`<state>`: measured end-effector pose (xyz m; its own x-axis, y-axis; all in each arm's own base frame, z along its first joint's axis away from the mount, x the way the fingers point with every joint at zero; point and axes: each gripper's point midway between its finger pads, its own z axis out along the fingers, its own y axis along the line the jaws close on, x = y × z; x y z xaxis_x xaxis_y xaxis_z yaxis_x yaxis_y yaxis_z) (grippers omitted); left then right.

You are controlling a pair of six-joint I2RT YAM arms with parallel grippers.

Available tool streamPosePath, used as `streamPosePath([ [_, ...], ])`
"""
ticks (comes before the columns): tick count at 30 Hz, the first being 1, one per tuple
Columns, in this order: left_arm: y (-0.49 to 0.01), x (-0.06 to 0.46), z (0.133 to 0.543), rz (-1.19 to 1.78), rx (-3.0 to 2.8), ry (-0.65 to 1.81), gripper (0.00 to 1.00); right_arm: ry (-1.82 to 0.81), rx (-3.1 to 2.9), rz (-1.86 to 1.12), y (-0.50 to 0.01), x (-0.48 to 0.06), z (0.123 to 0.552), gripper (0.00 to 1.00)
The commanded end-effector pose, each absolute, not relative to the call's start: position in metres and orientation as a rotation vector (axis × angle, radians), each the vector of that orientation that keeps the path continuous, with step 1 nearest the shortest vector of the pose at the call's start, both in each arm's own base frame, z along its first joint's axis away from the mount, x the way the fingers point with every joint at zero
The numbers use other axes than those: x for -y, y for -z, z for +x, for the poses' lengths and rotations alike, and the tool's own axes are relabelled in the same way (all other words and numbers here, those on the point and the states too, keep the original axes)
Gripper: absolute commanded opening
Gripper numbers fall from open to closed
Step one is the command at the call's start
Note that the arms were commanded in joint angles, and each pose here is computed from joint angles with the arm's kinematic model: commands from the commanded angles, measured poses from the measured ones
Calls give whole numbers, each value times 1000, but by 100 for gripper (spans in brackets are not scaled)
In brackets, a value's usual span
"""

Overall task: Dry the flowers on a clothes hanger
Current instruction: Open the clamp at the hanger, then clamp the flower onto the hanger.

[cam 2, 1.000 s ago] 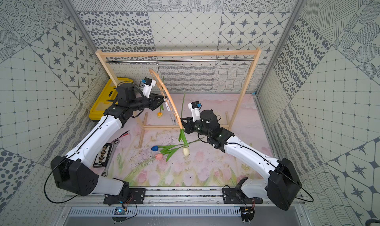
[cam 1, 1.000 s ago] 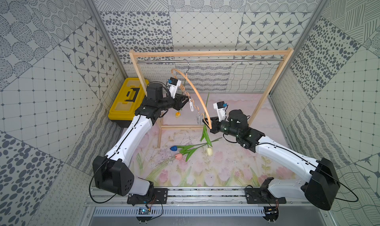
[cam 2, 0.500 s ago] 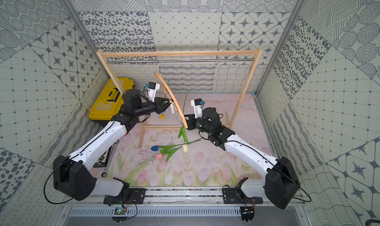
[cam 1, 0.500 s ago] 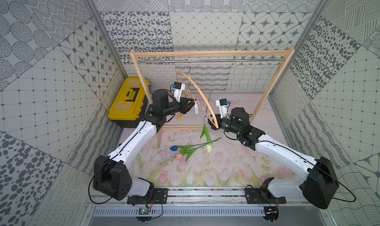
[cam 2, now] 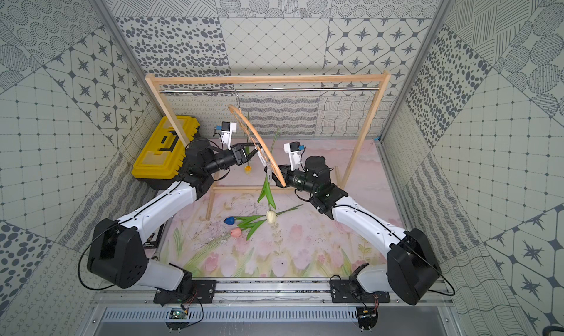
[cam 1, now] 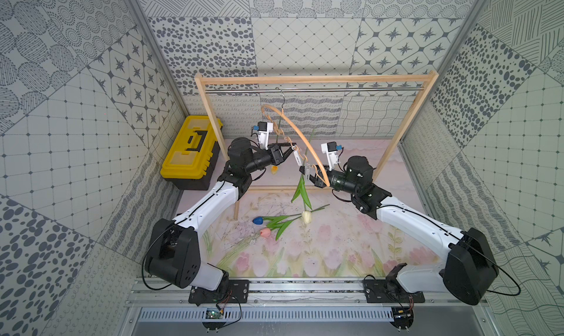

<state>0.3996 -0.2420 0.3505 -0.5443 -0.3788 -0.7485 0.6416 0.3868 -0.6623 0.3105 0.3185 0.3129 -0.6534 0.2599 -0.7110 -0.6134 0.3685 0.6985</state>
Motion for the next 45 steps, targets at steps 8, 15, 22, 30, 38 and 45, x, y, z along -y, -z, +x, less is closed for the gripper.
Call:
streamPosePath([
  [8, -369, 265, 384, 317, -1620, 1664, 17, -1424, -1786, -345, -331, -302, 320, 0],
  [15, -372, 273, 384, 350, -1562, 1820, 16, -1398, -1795, -373, -330, -299, 314, 0],
  [22, -366, 274, 383, 360, -1595, 1815, 14, -1385, -1782, -409, -337, -300, 314, 0],
  [30, -362, 273, 381, 366, -1636, 1753, 13, -1385, -1764, -443, -348, -304, 316, 0],
  [38, -362, 274, 380, 376, -1640, 1750, 12, -1407, -1773, -457, -352, -311, 321, 0],
  [45, -363, 274, 380, 381, -1629, 1743, 10, -1375, -1787, -395, -343, -301, 324, 0],
])
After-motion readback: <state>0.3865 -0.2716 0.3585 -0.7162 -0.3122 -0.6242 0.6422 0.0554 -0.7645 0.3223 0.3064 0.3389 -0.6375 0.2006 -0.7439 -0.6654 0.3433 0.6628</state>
